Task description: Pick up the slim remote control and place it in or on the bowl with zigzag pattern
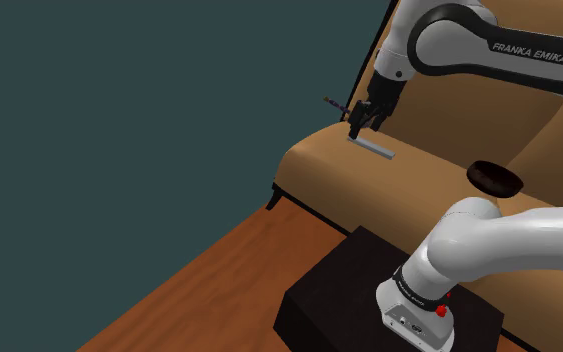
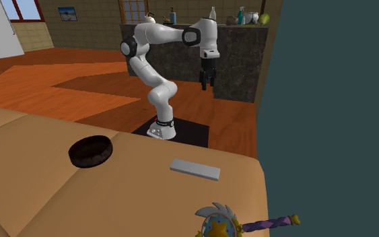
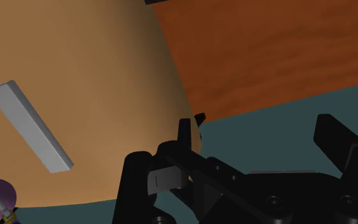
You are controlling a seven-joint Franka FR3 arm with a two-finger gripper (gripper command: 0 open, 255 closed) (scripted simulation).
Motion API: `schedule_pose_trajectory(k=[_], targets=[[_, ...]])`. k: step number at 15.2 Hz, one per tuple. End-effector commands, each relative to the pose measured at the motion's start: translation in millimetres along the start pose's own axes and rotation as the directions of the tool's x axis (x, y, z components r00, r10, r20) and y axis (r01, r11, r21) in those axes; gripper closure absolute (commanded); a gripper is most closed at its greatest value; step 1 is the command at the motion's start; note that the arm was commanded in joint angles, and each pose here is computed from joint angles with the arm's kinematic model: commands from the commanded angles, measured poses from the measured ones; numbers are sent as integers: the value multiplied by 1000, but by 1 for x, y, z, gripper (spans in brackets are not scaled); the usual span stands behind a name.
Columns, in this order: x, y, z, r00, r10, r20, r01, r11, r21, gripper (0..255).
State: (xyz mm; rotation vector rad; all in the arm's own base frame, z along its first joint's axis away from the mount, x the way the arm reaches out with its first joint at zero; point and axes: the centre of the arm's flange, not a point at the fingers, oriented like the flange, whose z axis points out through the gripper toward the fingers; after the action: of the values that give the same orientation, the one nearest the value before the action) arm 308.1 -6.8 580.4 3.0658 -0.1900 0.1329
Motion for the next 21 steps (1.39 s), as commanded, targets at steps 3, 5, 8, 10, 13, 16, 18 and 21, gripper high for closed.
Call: schedule_pose_trajectory(k=[3,5,8,10,13,16,18,21], targets=[[9,24,11,1000,-6,6,6,1000,9,0],[17,48,22,1000,-12,12,12,1000,18,0],[31,84,39,1000,-21,21,20,999,32,0],[40,108,50,999,-27,27,26,999,41,0],[53,143,68,999,-36,36,34,998,55,0],[67,178,87,998,-45,45,42,997,68,0],[76,201,100,997,-52,51,48,996,78,0],[90,235,119,996,-61,59,56,994,91,0]])
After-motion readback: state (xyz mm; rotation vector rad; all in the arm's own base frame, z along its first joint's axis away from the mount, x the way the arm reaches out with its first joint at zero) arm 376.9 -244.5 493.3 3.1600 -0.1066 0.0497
